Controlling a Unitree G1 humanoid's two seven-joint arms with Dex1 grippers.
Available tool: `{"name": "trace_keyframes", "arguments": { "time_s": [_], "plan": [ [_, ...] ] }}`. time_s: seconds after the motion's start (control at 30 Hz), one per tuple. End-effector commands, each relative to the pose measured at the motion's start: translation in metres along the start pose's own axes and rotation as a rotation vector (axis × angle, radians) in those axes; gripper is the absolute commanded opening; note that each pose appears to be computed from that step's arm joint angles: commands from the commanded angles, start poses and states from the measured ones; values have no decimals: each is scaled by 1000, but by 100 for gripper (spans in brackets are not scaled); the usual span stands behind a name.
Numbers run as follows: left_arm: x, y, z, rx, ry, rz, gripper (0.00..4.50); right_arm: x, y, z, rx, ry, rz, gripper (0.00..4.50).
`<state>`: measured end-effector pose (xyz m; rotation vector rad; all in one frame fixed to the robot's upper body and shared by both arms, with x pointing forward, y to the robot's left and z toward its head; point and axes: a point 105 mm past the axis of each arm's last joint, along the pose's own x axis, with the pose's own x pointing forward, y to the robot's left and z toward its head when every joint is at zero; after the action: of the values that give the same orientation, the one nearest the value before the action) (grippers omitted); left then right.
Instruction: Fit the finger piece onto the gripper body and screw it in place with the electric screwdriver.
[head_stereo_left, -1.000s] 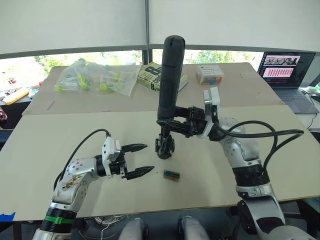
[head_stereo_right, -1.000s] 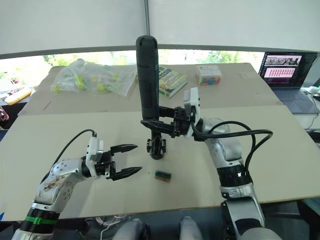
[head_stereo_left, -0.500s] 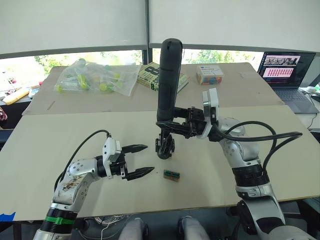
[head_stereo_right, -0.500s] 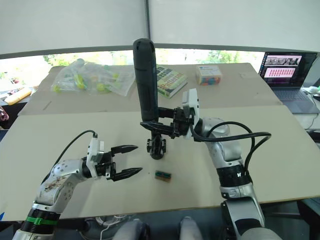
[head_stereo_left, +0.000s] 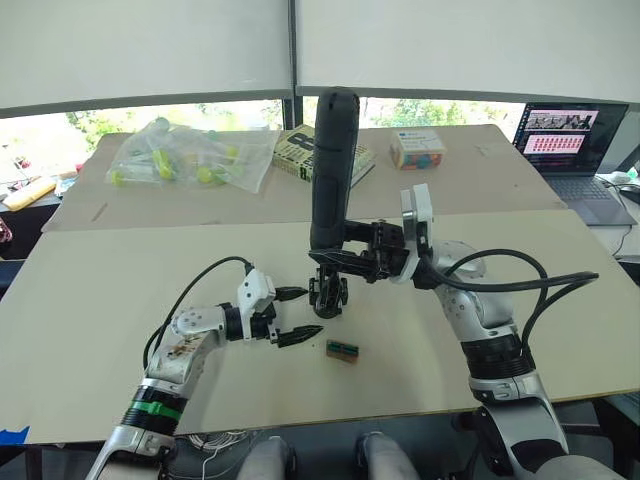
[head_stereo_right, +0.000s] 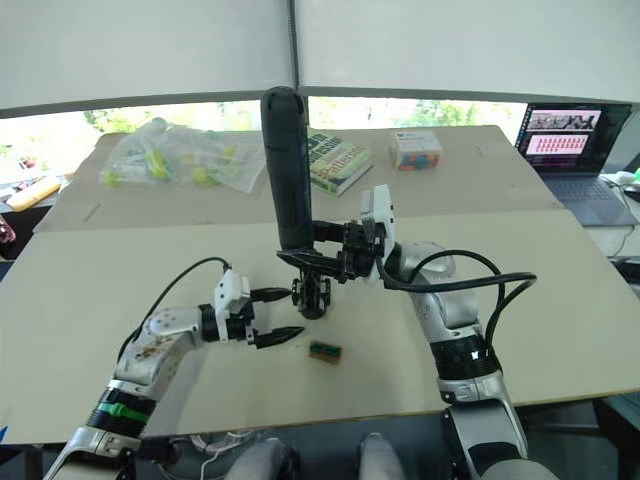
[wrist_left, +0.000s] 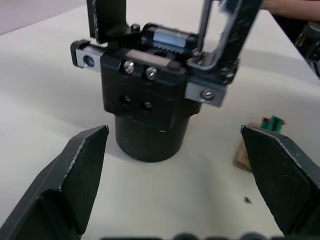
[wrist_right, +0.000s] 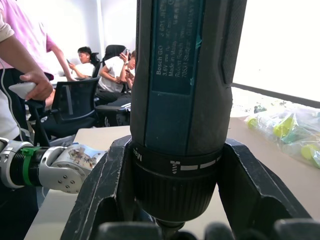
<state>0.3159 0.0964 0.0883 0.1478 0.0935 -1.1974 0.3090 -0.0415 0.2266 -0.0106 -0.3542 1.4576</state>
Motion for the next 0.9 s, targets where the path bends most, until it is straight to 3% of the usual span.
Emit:
{"name": "trace_keyframes", "arguments": {
  "time_s": [0.03,0.5,0.9],
  "plan": [
    [7,4,2,37,2,-3,450,1,2,13,-62,-27,12,196],
    [27,7,9,55,-36,-3,450,1,-4,14,-64,-21,-2,196],
    [35,9,5,32,-13,-17,450,1,-6,14,-63,-18,-4,196]
  ]
}}
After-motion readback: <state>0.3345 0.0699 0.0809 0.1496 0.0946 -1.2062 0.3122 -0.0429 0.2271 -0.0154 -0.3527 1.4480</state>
